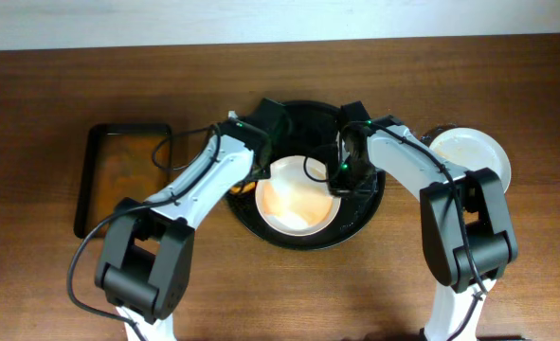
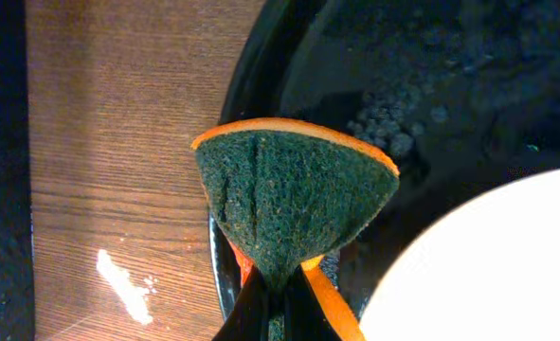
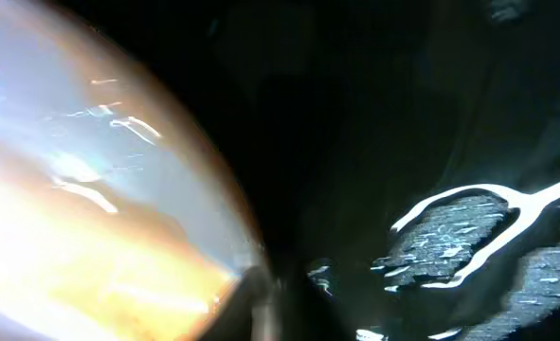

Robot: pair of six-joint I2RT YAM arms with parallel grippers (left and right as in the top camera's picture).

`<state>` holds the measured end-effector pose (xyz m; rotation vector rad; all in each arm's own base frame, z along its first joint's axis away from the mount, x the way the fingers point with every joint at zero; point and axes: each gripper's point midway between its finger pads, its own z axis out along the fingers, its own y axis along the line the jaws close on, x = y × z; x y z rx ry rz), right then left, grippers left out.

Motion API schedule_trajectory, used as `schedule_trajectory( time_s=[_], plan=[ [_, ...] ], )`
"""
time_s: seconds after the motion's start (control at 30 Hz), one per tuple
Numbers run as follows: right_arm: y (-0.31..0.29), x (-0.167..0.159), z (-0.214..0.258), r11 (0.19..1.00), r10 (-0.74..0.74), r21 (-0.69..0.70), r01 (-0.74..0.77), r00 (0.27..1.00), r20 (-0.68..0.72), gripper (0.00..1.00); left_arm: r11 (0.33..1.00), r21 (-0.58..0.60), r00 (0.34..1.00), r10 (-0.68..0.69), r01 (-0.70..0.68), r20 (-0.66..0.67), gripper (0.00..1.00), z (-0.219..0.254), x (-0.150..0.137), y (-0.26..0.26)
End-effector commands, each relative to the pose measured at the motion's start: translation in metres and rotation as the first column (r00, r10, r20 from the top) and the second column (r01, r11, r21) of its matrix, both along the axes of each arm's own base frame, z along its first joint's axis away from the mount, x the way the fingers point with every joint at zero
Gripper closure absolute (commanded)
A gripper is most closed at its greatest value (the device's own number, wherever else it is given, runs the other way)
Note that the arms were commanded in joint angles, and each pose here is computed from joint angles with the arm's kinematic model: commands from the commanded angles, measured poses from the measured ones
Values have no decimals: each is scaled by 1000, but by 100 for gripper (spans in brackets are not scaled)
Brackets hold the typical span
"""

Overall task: Clean dirty plates on tray and stack at the side
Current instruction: 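Lift the last plate with the right gripper and stack it on the pile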

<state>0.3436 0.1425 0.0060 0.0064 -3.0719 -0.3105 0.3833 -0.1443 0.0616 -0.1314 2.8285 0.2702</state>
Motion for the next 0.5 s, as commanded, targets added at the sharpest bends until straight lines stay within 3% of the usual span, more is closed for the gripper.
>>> schedule_trajectory(
  time_s=[0.0, 0.2, 0.37, 0.47],
  plan=[
    [-5, 2, 3, 1000, -6, -23, 7, 1000, 17, 96, 998, -54, 1000, 11, -11, 7, 99, 12, 6, 2],
    [-26, 14, 29, 994, -15, -111, 27, 994, 105, 96, 995, -94, 995, 44, -35, 85, 100, 49, 11, 14],
    [-44, 27, 105, 979, 48, -205, 24, 940, 338, 96, 988, -134, 981, 100, -78, 165, 99, 84, 16, 35],
    [-59, 27, 137, 941, 112, -336, 42, 897, 427, 96, 986, -140, 977, 119, -94, 175, 99, 89, 18, 43]
  ],
)
